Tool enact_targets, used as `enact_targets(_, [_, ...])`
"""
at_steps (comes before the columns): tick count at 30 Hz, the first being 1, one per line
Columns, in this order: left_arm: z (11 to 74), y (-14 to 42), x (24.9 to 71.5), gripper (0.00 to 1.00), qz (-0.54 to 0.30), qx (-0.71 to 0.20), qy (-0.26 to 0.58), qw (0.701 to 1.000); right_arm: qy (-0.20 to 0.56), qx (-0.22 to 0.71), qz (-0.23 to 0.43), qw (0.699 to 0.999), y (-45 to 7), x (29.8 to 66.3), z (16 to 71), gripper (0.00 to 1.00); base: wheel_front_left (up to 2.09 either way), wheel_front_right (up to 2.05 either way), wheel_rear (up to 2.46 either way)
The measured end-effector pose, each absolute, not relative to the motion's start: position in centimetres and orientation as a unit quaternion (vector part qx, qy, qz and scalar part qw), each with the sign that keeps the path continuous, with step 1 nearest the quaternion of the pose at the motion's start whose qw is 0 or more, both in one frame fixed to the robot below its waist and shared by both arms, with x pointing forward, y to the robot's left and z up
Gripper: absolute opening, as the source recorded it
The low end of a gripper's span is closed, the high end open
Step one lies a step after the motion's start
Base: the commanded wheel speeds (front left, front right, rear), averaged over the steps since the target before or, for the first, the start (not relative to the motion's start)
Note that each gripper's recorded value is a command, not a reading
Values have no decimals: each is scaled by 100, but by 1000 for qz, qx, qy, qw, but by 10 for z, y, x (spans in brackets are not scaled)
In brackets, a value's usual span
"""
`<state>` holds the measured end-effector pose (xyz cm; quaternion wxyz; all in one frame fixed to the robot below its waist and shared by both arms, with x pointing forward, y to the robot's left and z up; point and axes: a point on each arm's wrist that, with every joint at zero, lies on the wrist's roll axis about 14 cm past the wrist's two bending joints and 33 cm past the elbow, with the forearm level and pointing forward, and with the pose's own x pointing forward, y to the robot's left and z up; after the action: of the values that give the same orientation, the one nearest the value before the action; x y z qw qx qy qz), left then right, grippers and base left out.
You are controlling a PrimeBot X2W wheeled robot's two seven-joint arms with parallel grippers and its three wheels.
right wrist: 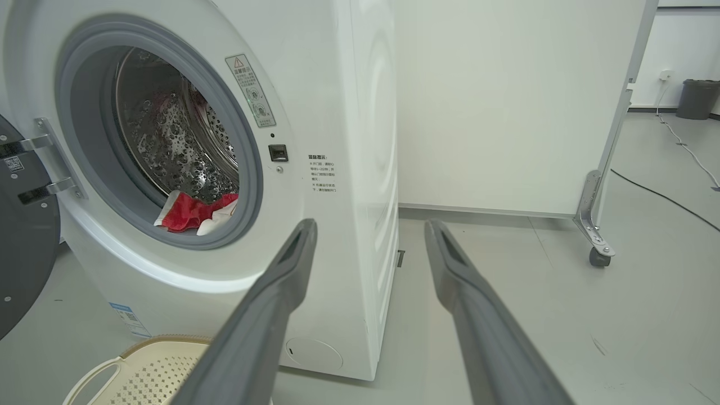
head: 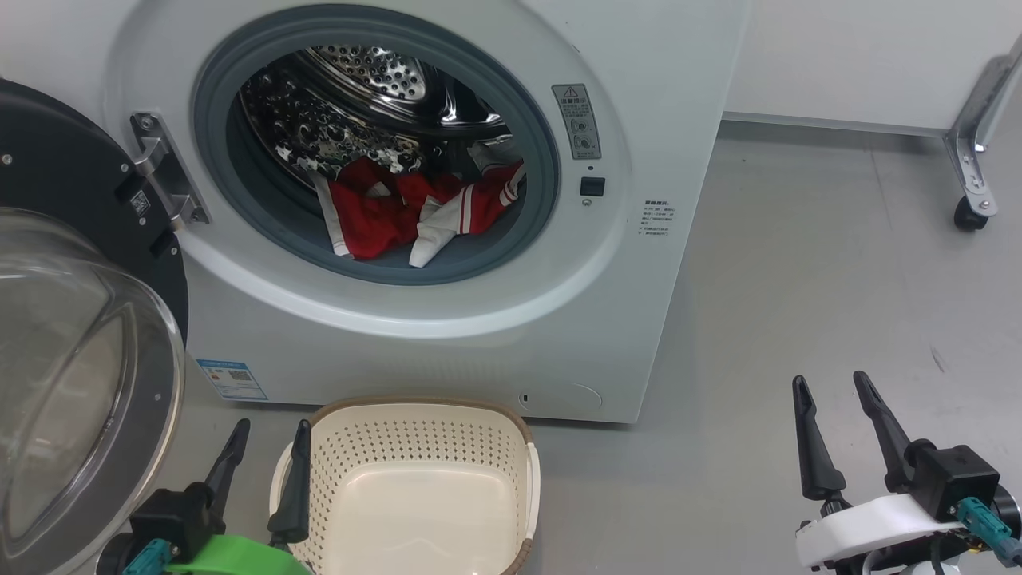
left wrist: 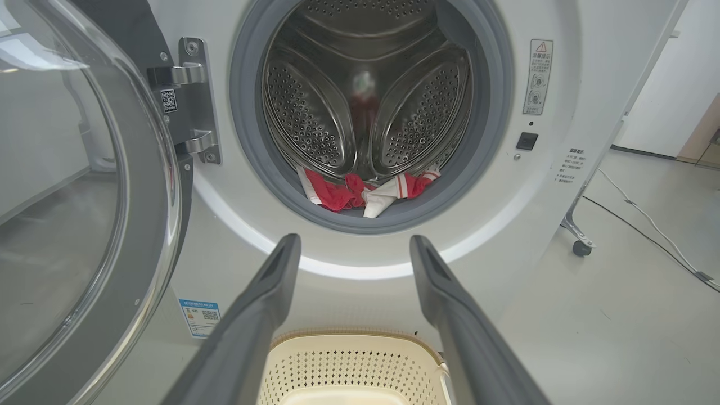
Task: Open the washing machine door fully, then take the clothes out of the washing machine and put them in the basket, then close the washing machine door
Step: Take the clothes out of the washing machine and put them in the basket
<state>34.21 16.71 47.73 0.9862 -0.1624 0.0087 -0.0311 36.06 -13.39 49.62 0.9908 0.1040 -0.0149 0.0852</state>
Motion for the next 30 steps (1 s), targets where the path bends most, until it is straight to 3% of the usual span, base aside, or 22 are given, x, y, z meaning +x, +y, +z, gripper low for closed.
enact_targets(30, [476, 168, 344, 100, -30, -159, 12, 987, -11, 107, 81, 991, -135, 362, 493, 100, 5, -5, 0])
